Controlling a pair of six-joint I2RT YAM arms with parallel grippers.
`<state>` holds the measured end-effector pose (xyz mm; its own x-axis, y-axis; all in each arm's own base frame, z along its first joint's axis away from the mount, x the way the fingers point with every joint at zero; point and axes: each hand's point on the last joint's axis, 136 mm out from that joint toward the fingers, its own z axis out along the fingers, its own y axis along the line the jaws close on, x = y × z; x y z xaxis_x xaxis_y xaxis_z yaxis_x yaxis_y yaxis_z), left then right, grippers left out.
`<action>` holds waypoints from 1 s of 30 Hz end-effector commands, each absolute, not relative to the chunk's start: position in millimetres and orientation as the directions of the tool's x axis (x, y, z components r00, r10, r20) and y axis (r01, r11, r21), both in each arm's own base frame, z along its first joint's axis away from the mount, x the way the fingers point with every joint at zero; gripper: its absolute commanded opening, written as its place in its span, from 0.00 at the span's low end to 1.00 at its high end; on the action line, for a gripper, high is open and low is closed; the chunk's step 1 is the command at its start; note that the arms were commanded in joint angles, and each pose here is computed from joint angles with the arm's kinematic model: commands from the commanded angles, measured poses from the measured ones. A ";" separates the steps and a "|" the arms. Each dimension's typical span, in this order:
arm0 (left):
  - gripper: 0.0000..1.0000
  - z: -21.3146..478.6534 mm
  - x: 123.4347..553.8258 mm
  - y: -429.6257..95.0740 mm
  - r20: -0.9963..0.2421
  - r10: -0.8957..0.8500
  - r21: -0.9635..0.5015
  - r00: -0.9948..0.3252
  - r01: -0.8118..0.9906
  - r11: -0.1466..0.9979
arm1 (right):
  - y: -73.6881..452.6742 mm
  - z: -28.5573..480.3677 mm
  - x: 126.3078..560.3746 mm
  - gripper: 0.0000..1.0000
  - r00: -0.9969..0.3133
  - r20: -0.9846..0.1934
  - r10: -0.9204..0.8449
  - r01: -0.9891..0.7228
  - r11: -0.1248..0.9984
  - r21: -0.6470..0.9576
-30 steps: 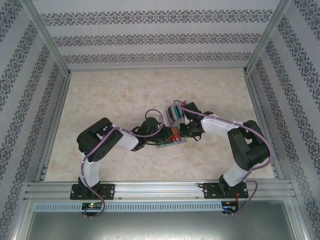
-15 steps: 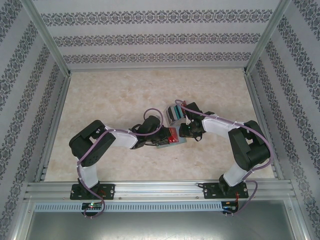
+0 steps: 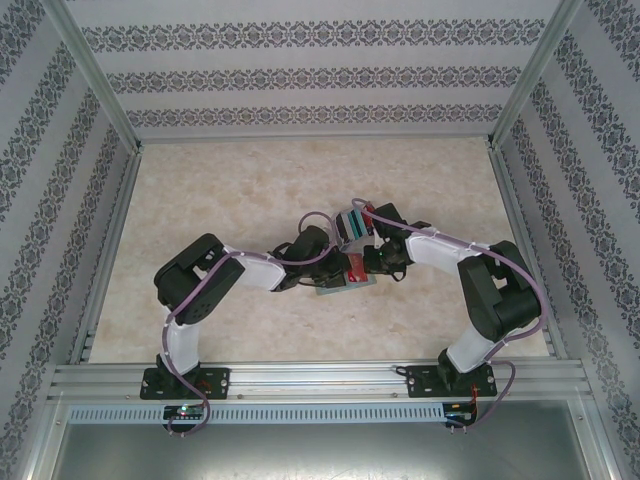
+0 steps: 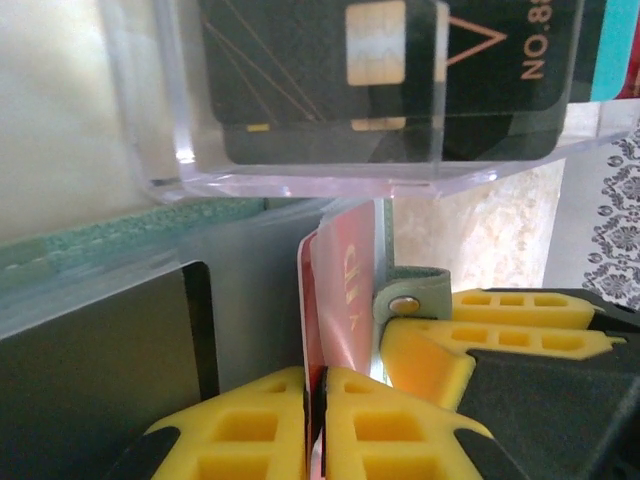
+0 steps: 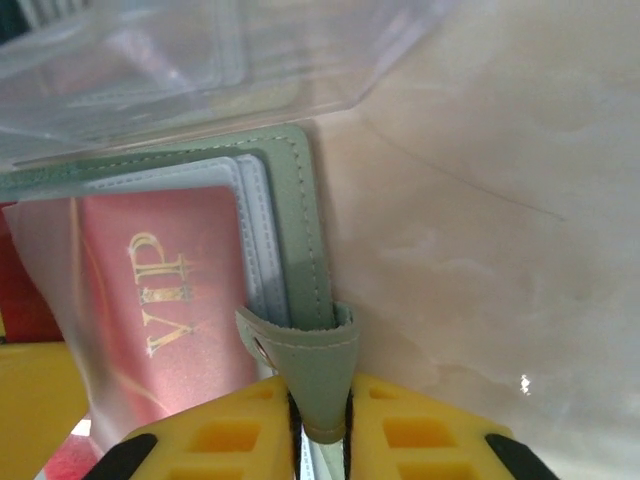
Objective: Put the credit cards into the card holder
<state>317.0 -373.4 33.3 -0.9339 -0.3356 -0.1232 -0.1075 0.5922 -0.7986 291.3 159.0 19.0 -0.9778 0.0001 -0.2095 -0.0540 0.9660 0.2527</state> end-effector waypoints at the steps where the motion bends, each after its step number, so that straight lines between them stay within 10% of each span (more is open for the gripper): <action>1: 0.16 1.8 295.6 -371.8 -0.046 -0.296 -0.756 -0.954 -0.160 0.635 | 163.1 20.0 288.8 0.16 -0.981 -0.192 0.007 -0.049 0.958 0.284; 13: 0.74 58.8 290.4 -333.1 -0.204 -0.335 -0.719 -0.920 -0.092 0.689 | 144.2 12.8 289.7 0.14 -0.982 -0.182 0.050 0.005 0.971 0.238; 30: 0.78 31.0 290.3 -293.2 -0.134 -0.438 -0.654 -0.889 -0.253 0.713 | 154.4 10.8 286.0 0.13 -0.987 -0.159 0.034 -0.012 0.960 0.278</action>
